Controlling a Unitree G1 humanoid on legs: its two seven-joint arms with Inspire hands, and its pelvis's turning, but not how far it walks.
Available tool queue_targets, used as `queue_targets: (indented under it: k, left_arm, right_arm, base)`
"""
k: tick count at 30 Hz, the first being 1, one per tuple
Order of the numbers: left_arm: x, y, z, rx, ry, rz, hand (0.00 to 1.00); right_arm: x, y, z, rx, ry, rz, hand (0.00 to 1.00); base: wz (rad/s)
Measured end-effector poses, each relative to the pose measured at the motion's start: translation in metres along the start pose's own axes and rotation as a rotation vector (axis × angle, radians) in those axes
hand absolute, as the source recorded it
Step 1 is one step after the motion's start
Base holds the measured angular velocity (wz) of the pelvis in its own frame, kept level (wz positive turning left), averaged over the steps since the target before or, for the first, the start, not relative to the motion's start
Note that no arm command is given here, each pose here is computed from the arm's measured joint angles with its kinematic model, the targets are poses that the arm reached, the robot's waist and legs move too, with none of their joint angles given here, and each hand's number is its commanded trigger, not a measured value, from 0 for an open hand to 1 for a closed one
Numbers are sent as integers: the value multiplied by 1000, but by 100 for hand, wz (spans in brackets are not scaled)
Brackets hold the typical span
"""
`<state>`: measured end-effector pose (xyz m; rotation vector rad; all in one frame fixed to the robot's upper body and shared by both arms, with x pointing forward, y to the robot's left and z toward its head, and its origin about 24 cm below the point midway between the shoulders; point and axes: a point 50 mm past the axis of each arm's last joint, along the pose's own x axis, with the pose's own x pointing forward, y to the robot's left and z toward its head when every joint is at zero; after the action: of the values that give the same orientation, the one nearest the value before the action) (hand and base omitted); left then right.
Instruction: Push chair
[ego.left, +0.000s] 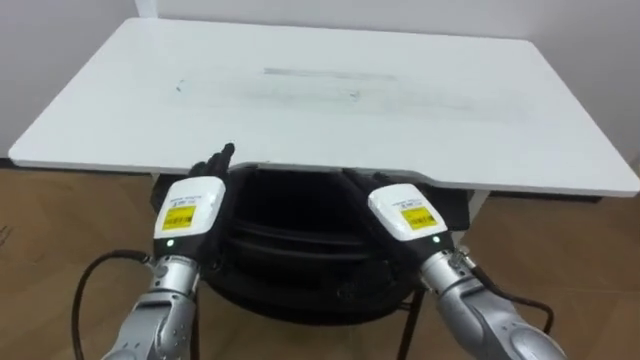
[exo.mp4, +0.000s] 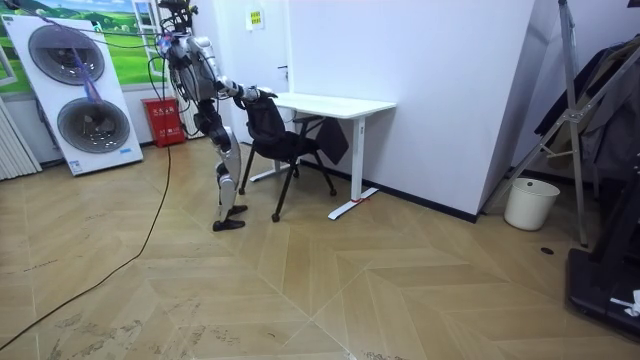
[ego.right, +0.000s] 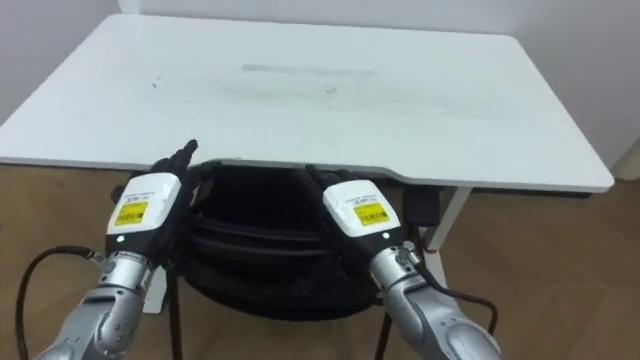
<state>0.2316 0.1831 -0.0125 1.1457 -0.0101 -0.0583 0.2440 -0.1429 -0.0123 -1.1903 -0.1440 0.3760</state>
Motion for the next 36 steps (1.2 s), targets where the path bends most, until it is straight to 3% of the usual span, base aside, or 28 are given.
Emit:
queue_targets:
  k: [4, 7, 10, 12, 13, 14, 15, 16, 17, 18, 19, 20, 21, 22, 24, 25, 27, 28, 30, 33, 36]
  left_arm:
    - [2, 11, -4, -93, 8, 67, 0]
    - [-1, 38, -30, -194, 130, 245, 0]
    - [-26, 66, -63, -319, 299, 518, 0]
    - [-44, 107, -77, -471, 362, 917, 0]
    - [-48, 116, -79, -499, 352, 1005, 0]
    - [-59, 131, -84, -566, 339, 1164, 0]
    - [-72, 139, -92, -636, 358, 1284, 0]
    - [-80, 140, -97, -668, 382, 1335, 0]
    - [-99, 138, -108, -707, 457, 1413, 0]
    - [-121, 131, -120, -759, 562, 1475, 0]
    - [-133, 124, -127, -788, 629, 1497, 0]
    - [-154, 108, -140, -850, 785, 1526, 0]
    - [-174, 86, -153, -893, 966, 1523, 0]
    - [-186, 73, -158, -911, 1067, 1513, 0]
    - [-225, 25, -163, -997, 1396, 1489, 0]
    - [-238, 13, -163, -990, 1482, 1477, 0]
    - [-282, -25, -156, -963, 1749, 1412, 0]
    - [-291, -31, -153, -961, 1794, 1401, 0]
    - [-327, -53, -142, -940, 1954, 1313, 0]
    - [-361, -73, -125, -968, 2093, 1154, 0]
    - [-379, -90, -108, -1061, 2188, 930, 0]
  right_arm:
    - [-1, -14, -6, 32, 4, -64, 0]
    - [-17, -34, -22, 21, 36, -135, 0]
    - [-45, -57, -43, -20, 88, -226, 0]
    - [-65, -90, -64, 0, 191, -475, 0]
    - [-70, -104, -68, 9, 216, -577, 0]
    - [-84, -138, -77, 42, 255, -823, 0]
    - [-106, -168, -84, 95, 289, -1084, 0]
    - [-117, -179, -87, 125, 301, -1203, 0]
    - [-139, -192, -91, 189, 325, -1395, 0]
    - [-158, -191, -99, 271, 375, -1532, 0]
    - [-169, -185, -103, 321, 423, -1578, 0]
    - [-186, -165, -112, 424, 533, -1614, 0]
    - [-205, -133, -124, 518, 705, -1591, 0]
    - [-214, -115, -129, 571, 807, -1570, 0]
    - [-253, -34, -140, 841, 1246, -1456, 0]
    - [-264, -14, -139, 895, 1351, -1432, 0]
    - [-303, 48, -127, 1038, 1692, -1346, 0]
    - [-311, 59, -123, 1061, 1756, -1332, 0]
    - [-343, 95, -104, 1123, 1971, -1257, 0]
    - [-364, 127, -78, 1215, 2137, -1098, 0]
    - [-367, 147, -59, 1313, 2225, -920, 0]
  base:
    - [-43]
    - [-21]
    - [-11]
    - [-32]
    - [-50]
    - [-54]
    - [-47]
    - [-36]
    - [-29]
    - [-28]
    - [-22]
    - [-18]
    - [-14]
    - [-10]
    - [-5]
    - [0]
    - [0]
    - [6]
    - [15]
    - [-3]
    - [2]
